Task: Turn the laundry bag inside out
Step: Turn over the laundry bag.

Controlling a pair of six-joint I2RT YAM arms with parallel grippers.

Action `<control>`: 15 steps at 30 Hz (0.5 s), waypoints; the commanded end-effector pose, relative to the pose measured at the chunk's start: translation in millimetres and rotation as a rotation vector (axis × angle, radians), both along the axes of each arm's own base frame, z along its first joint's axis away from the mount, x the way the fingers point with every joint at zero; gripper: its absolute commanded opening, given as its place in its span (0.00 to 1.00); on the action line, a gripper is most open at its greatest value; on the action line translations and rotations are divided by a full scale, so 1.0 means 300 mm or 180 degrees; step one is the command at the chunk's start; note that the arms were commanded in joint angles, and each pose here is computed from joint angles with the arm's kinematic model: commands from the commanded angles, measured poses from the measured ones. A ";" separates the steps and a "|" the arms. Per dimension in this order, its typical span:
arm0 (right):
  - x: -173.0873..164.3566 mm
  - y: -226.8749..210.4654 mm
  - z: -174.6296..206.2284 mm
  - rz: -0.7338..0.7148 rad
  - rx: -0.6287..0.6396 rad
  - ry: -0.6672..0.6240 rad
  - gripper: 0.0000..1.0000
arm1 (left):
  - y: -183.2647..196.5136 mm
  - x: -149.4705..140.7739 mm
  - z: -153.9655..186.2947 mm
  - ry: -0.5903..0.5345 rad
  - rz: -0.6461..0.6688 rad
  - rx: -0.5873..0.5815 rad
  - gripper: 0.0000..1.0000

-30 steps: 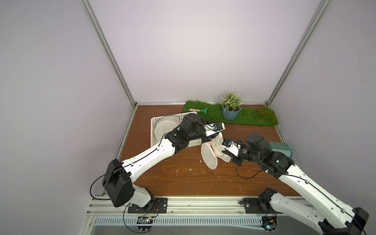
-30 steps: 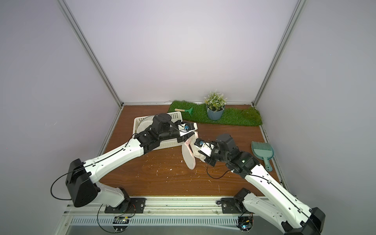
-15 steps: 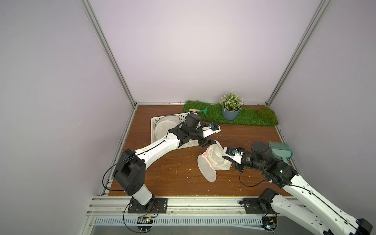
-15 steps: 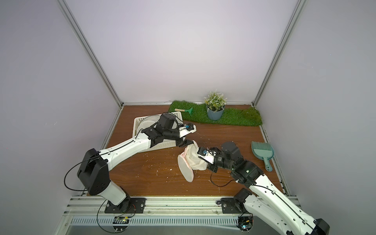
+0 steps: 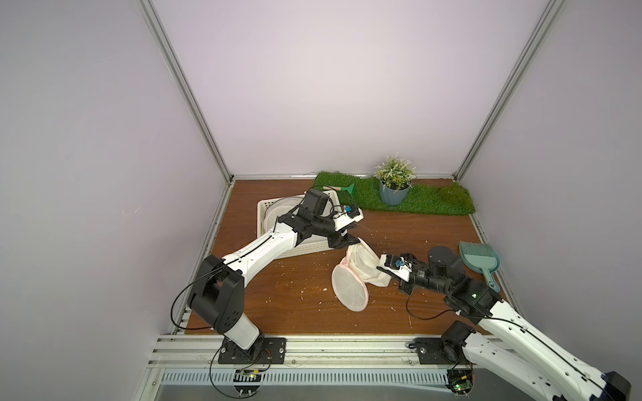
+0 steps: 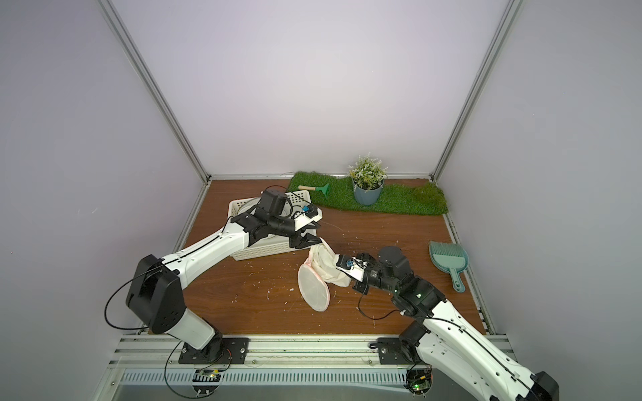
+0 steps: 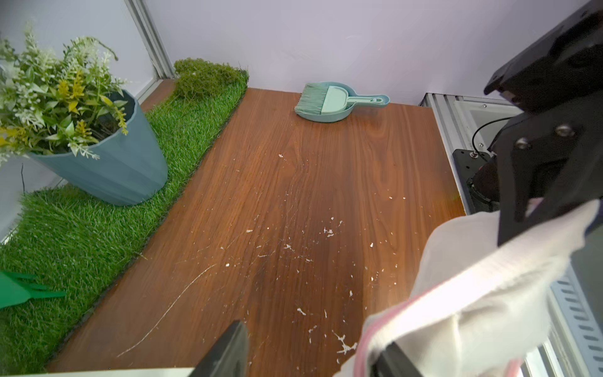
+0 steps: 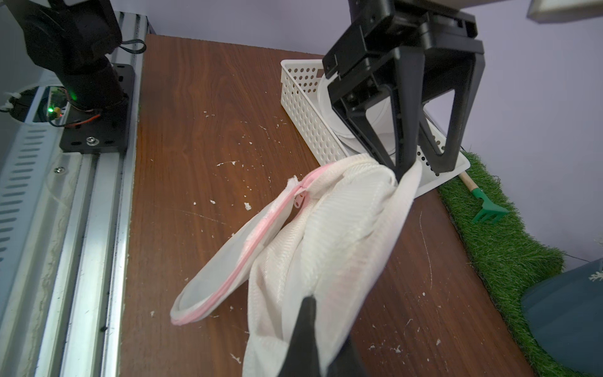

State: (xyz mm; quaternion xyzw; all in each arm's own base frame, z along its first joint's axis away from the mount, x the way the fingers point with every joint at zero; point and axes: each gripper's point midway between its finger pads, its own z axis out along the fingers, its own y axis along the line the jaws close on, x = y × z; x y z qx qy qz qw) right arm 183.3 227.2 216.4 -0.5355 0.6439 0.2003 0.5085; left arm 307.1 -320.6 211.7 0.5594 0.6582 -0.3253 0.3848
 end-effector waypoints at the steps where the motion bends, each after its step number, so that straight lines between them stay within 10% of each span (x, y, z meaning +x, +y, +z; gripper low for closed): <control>1: -0.013 0.033 0.098 0.0197 0.0287 -0.0339 0.00 | 0.092 0.064 -0.085 0.0175 0.0390 0.0317 0.59; 15: -0.029 0.036 0.175 0.0264 0.0629 -0.0606 0.00 | 0.159 0.071 -0.182 0.0482 0.0451 0.0455 0.64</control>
